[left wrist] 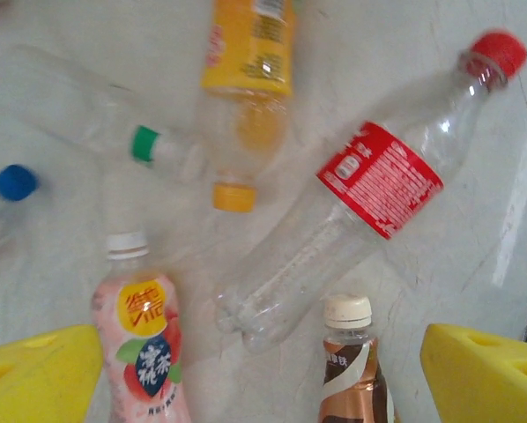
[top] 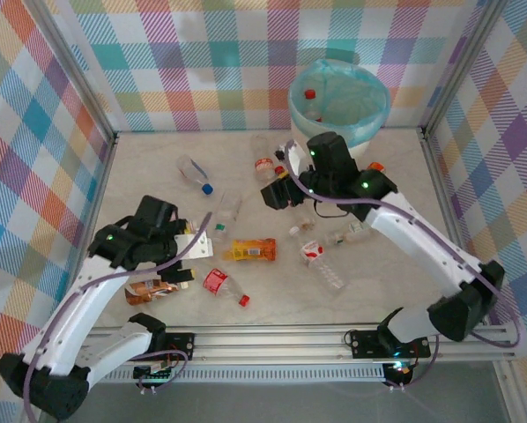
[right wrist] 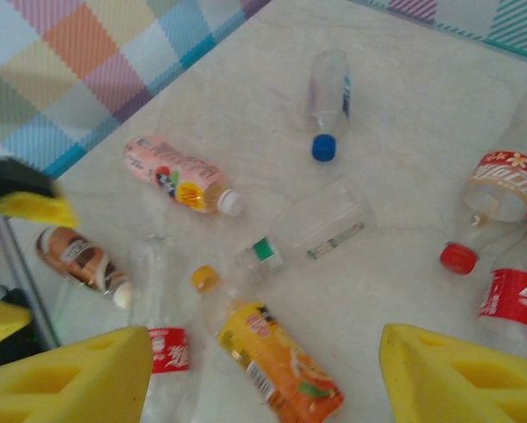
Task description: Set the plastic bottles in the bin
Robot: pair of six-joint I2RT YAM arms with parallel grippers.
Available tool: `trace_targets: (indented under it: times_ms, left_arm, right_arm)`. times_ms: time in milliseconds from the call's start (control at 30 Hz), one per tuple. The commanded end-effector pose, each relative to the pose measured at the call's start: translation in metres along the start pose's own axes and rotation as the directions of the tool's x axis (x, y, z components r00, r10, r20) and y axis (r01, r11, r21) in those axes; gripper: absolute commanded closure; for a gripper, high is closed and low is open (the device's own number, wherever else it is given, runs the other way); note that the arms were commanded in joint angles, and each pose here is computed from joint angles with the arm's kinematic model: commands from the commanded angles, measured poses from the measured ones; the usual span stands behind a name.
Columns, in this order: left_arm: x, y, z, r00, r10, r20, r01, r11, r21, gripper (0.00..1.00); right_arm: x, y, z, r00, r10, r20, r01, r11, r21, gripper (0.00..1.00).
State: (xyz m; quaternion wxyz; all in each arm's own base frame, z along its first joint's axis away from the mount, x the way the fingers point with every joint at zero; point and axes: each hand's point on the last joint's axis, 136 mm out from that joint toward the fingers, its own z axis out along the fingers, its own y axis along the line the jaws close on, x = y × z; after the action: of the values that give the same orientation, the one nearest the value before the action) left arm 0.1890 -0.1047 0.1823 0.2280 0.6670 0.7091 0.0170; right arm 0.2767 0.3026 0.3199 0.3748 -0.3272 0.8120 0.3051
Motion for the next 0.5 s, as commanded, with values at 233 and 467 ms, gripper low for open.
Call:
trace_targets:
  times_ms: [233, 467]
  left_arm:
    - [0.007, -0.024, 0.053, 0.976, 0.214, -0.036, -0.207, 0.968, 0.141, 0.07]
    - [0.002, -0.028, 0.086, 0.947, 0.312, -0.077, -0.298, 0.942, 0.155, 0.1]
  right_arm:
    - [0.051, 0.019, -0.017, 0.993, 0.102, -0.058, -0.104, 0.993, -0.05, 0.32]
    - [0.062, 0.016, -0.02, 0.994, 0.09, -0.066, -0.092, 0.995, -0.03, 0.31]
